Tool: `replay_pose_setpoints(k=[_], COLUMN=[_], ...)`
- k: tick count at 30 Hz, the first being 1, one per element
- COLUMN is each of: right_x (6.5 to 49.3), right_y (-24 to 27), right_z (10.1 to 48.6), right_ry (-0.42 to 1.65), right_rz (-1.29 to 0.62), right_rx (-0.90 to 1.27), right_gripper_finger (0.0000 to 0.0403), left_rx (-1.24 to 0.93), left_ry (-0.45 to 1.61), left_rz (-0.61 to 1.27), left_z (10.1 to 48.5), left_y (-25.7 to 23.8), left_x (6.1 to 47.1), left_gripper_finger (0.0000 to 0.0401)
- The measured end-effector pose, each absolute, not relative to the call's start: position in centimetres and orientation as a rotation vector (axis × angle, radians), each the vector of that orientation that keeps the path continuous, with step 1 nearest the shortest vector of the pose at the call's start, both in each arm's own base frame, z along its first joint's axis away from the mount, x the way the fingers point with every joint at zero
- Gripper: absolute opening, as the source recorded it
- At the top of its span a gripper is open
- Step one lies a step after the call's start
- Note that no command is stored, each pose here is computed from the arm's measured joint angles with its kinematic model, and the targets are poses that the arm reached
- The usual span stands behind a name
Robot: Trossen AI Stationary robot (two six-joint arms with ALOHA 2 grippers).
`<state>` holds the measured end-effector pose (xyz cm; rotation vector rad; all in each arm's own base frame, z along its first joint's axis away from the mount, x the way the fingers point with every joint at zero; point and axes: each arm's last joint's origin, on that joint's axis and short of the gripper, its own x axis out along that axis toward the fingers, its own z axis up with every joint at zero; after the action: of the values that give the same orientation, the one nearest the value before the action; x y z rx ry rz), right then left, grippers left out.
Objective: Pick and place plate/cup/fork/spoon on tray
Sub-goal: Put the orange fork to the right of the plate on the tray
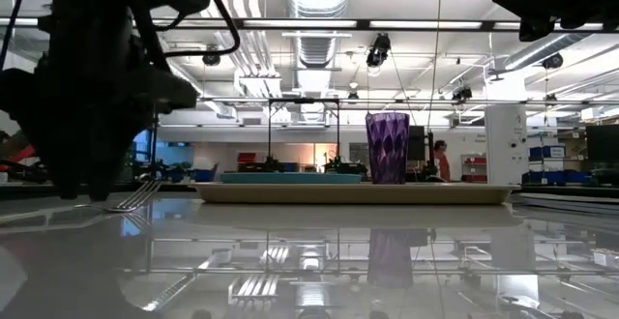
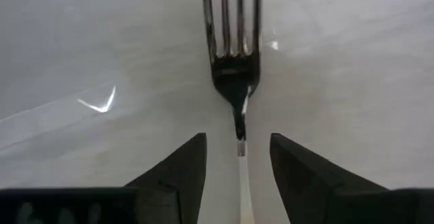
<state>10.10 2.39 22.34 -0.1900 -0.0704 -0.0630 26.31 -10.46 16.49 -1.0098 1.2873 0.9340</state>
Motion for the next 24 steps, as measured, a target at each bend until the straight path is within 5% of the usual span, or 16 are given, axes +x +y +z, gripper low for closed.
replay_pose_setpoints(k=[8, 17, 24], right_x=[10.1, 10.1, 9.97], right_y=[2.39, 2.39, 2.34], right_z=[22.33, 22.35, 22.88], right_ry=[-0.07, -0.071, -0.064], right_rz=[-0.063, -0.063, -0.062], right_rx=[-0.188, -0.189, -0.18], right_gripper_finger=[0.0047, 0.0047, 0.0047], left_rx=[-0.996, -1.032, -1.061], left_ry=[1.309, 1.306, 1.286], left_rz=[0.941, 0.959, 0.924], left_z=[15.46, 15.39, 16.03], left_y=[-10.68, -10.73, -10.94], left_x=[26.66, 26.72, 27.33], left_gripper_finger=[0.012, 0.0009, 0.0003])
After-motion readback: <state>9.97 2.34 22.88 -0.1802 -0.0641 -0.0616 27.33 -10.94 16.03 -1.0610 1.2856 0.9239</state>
